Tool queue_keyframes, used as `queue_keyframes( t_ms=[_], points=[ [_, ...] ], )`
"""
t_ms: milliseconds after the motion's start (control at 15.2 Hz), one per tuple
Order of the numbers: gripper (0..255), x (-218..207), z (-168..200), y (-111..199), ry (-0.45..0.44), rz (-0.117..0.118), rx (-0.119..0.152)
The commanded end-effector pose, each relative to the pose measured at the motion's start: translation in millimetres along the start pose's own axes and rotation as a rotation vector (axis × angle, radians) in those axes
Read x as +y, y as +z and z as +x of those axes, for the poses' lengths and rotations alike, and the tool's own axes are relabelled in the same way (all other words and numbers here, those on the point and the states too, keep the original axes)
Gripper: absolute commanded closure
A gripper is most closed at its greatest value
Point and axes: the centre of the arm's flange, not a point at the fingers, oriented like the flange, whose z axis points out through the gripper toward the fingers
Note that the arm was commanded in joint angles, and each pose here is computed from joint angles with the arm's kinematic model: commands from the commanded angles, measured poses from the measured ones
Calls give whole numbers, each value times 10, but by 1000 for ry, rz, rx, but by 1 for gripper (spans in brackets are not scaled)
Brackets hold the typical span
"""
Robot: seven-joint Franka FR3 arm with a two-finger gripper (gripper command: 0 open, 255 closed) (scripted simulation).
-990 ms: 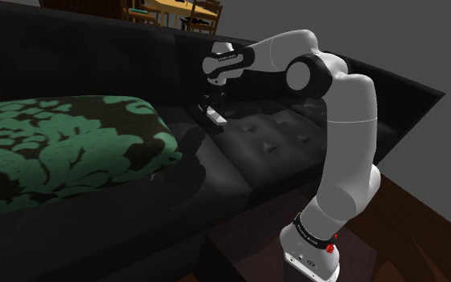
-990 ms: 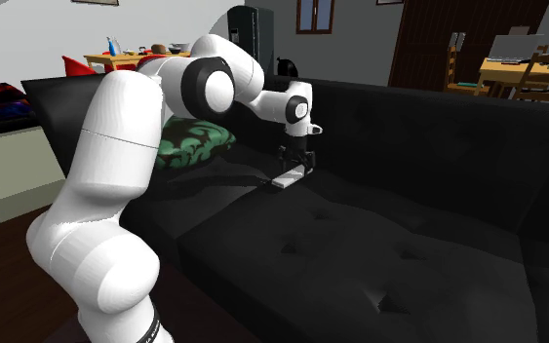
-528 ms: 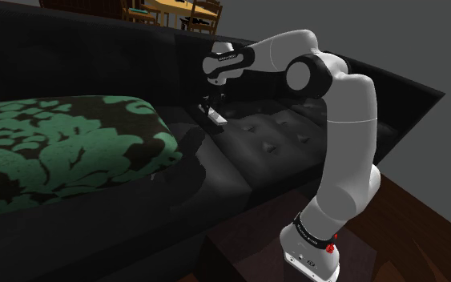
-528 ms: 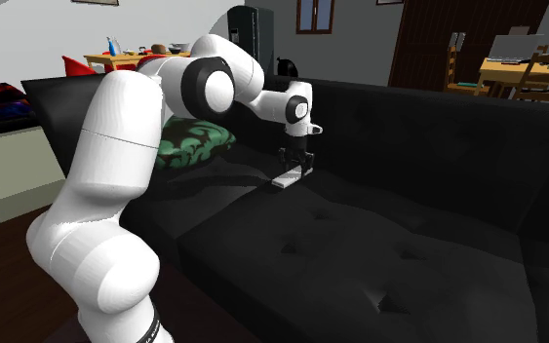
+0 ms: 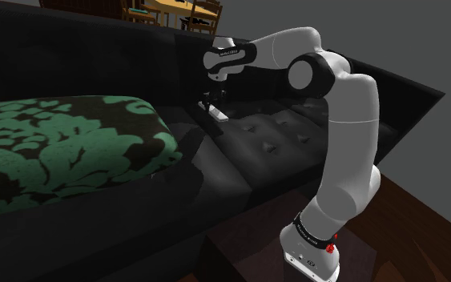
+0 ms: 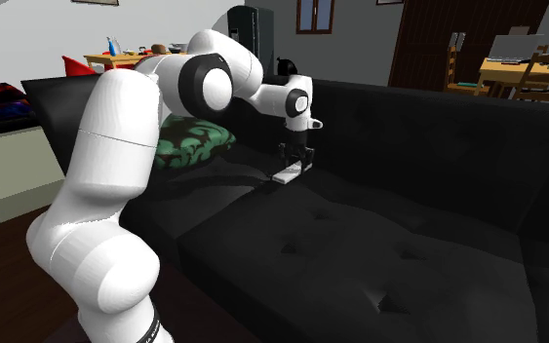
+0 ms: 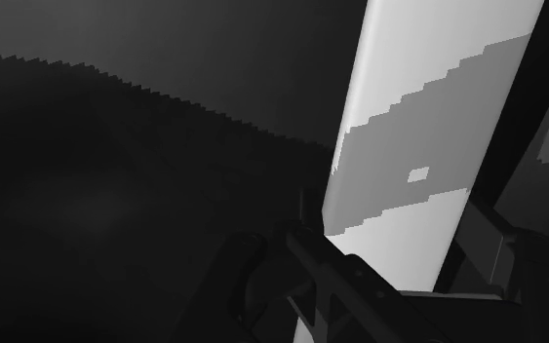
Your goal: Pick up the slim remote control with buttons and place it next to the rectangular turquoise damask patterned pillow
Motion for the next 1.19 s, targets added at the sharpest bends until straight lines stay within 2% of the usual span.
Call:
queue_keyframes(
  t_ms=[0,1122],
  points=[
    [255,9,-10,-114,0,0,0],
    [255,12,-76,-1010,0,0,0]
  ],
)
